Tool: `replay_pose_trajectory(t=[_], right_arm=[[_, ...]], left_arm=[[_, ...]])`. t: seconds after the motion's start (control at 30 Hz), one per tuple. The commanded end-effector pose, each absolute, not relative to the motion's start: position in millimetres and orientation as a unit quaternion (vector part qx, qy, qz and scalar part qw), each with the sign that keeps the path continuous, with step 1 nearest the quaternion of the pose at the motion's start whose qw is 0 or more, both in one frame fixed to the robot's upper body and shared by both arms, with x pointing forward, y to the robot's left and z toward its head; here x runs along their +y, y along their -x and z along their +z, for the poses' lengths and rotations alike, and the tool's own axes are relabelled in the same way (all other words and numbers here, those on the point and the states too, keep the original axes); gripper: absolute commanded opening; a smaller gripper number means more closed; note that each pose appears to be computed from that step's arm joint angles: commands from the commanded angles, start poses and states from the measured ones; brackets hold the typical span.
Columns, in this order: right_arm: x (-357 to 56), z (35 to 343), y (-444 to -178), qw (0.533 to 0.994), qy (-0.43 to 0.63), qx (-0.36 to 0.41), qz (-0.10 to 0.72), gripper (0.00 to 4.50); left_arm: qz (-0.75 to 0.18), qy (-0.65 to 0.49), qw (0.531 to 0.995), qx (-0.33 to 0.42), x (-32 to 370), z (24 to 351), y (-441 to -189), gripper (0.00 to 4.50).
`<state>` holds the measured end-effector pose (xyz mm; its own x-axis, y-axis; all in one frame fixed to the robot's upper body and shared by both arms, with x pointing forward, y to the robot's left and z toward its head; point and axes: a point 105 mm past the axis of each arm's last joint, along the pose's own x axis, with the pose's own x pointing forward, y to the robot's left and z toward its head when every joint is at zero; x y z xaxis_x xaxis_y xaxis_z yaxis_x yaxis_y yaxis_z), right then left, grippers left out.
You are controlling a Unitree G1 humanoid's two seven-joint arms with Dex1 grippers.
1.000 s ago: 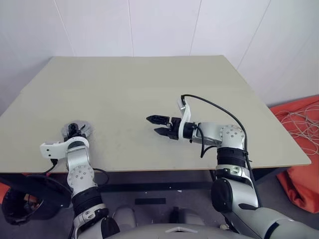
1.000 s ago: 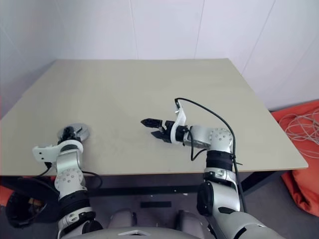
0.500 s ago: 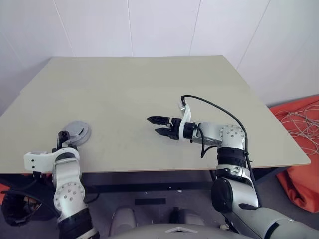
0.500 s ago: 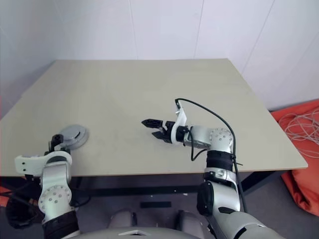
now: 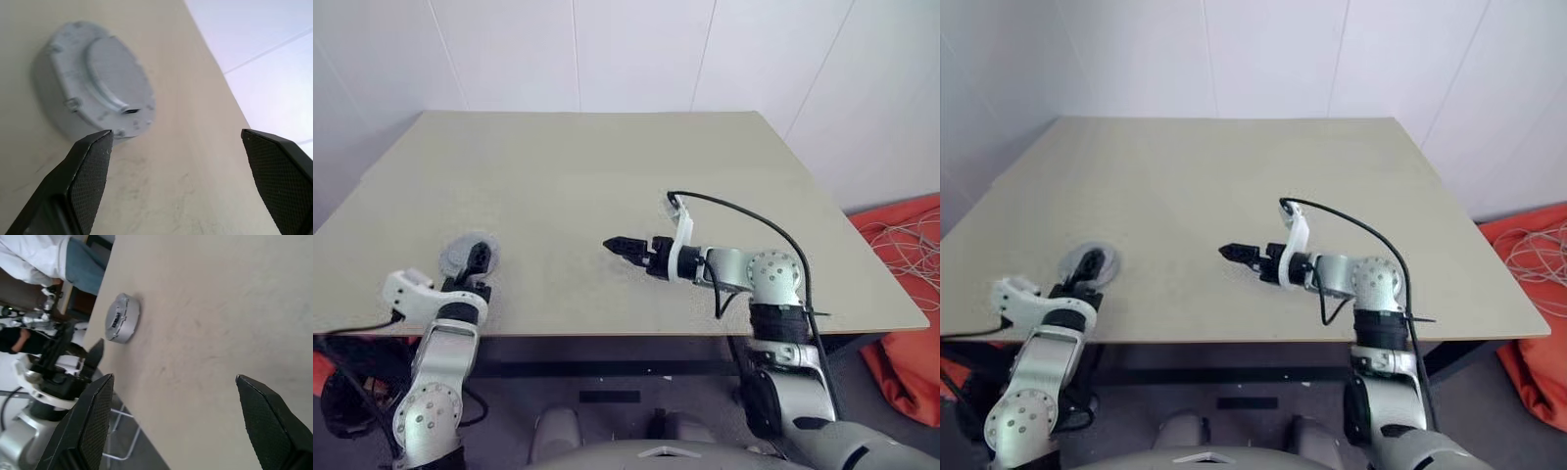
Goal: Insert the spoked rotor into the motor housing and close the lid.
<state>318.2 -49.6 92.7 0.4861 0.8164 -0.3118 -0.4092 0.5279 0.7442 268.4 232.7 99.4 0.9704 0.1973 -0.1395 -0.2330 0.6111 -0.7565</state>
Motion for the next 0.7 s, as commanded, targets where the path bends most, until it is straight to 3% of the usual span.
replay_pose_trajectory(t=[0.03,0.2,0.33,0.47,0.7], right_arm=[[-54.9,112.3,-324.1,0.854,-0.24,0.239,0.395,4.5],[-85.4,104.2,-334.5,0.927,-0.106,0.132,0.334,4.5],[-93.8,96.5,-323.3,0.942,0.007,0.059,0.331,4.5],[-108.6,99.2,-326.2,0.959,0.005,0.014,0.284,4.5],[-124.9,95.0,-322.5,0.967,0.051,-0.034,0.245,4.5]], left_arm=[[0.063,0.341,0.938,-0.017,224.1,119.8,-276.4,4.43],[0.005,0.189,0.982,-0.01,211.2,107.3,-280.1,4.43],[-0.037,0.102,0.994,-0.023,199.1,97.1,-277.1,4.43],[-0.063,0.034,0.996,-0.056,190.5,94.2,-274.6,4.43],[-0.085,0.015,0.991,-0.103,180.1,98.5,-272.2,4.43]])
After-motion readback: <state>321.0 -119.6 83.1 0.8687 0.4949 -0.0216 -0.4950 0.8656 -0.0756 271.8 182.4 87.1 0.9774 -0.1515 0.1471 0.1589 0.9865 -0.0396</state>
